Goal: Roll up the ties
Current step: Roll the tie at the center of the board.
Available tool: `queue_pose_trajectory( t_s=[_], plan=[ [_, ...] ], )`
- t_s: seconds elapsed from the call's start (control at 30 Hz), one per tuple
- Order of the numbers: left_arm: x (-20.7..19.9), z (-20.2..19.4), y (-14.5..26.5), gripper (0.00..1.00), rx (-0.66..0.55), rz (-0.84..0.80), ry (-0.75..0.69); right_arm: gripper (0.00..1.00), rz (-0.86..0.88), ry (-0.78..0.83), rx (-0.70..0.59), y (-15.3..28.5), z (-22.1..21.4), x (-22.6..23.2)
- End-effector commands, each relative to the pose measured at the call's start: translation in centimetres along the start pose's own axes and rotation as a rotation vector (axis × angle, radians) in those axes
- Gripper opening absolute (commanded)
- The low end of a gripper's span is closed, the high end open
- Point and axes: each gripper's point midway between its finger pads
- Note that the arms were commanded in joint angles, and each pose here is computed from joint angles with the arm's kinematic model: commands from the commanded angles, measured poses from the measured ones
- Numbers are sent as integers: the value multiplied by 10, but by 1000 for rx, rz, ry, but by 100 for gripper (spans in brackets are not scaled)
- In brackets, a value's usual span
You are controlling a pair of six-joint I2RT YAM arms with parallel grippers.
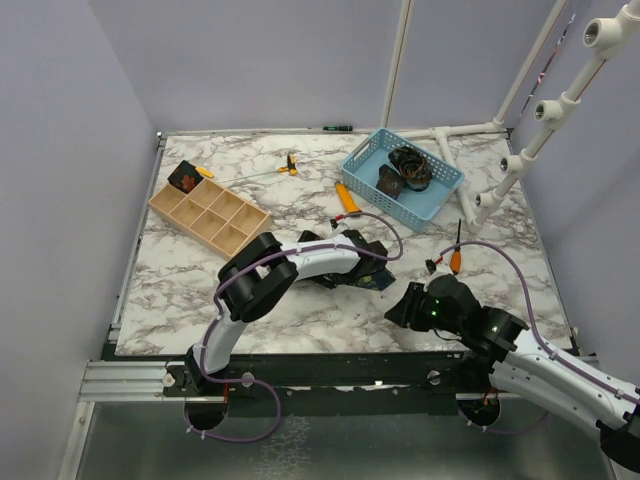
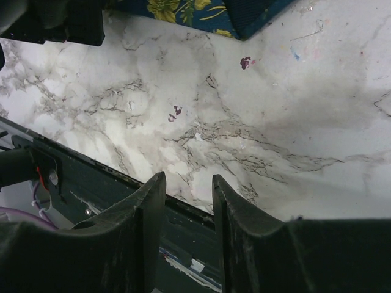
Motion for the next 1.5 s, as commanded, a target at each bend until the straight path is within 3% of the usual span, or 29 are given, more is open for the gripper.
queue_pose_trajectory(
  t_s=[0.0,0.37,0.73,0.93,1.03,1.17,1.47],
  plan=[
    [-29,15,17,99,-36,-188,99,42,-25,-4,-2,1,-1,-7],
    [-6,29,39,99,-98,-227,132,45,33,20,-4,4,0,3],
    [46,60,86,99,-216,-309,242,63,110,92,2,13,6,28],
    [119,58,84,99,-262,-362,457,66,148,135,46,0,7,54],
    [157,37,65,99,-300,-422,655,67,167,168,69,-18,12,79],
    [177,15,48,99,-393,-512,897,68,150,225,94,-50,15,113],
    [164,-19,29,99,-417,-552,940,69,52,294,134,-128,12,161]
  ],
)
Point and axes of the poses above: each gripper's point midway between its finger pads, its own y axis back along the fingers, its own x axis along the line the jaws close on, z = x × y, and after that the axes turned 15 degrees about -y, right-handed
